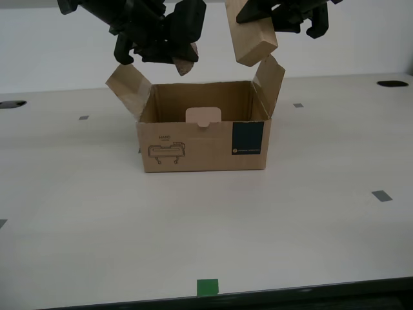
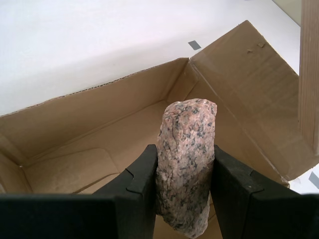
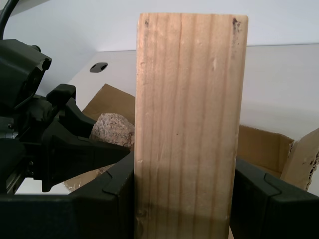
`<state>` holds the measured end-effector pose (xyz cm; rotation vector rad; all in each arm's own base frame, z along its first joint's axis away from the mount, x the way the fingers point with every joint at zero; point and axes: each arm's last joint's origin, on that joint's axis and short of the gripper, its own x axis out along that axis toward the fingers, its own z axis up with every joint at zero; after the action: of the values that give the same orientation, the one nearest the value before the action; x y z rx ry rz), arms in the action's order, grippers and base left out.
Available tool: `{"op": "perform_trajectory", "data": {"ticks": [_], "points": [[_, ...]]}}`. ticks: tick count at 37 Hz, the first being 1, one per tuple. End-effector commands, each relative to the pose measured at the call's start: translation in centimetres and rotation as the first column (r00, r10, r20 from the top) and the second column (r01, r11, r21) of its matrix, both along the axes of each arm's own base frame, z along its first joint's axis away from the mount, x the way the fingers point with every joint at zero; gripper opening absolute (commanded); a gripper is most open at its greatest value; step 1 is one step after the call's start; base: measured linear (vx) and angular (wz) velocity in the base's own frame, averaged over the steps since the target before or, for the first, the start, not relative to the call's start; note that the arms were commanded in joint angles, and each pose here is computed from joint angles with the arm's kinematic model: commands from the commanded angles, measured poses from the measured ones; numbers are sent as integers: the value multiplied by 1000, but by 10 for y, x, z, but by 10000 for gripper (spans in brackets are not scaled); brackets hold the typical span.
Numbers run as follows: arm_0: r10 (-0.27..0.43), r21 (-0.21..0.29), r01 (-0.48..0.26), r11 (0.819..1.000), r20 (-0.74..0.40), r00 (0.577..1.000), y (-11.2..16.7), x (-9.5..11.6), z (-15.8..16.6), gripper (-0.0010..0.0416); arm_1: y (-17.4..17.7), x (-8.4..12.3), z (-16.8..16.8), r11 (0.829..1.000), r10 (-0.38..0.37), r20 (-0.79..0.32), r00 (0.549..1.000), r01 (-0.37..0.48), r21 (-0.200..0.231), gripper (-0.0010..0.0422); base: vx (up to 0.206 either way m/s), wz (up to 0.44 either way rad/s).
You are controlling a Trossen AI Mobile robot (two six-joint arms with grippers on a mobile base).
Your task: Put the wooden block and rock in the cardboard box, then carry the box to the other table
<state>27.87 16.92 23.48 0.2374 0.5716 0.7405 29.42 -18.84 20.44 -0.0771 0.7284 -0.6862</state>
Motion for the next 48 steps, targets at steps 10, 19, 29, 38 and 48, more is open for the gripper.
{"op": "perform_trajectory", "data": {"ticks": [10,19,29,38,48], "points": [[5,2,-5,1000,6,1000,0,0,1,112,0,0,1,1000,-4,1,1000,4,-3,55,0,0],[6,3,-6,1000,4,1000,1,0,1,253,0,0,1,1000,8,-10,1000,-8,-13,168,0,0],[7,4,-7,1000,4,1000,1,-1,1,383,0,0,1,1000,15,-17,1000,-16,-19,286,0,0],[8,4,-8,1000,3,1000,2,-1,1,378,0,0,1,999,45,-27,999,-46,-23,364,0,0],[7,8,-7,1000,-2,1000,2,-1,1,364,0,0,1,999,44,-26,999,-45,-22,396,0,0]]}}
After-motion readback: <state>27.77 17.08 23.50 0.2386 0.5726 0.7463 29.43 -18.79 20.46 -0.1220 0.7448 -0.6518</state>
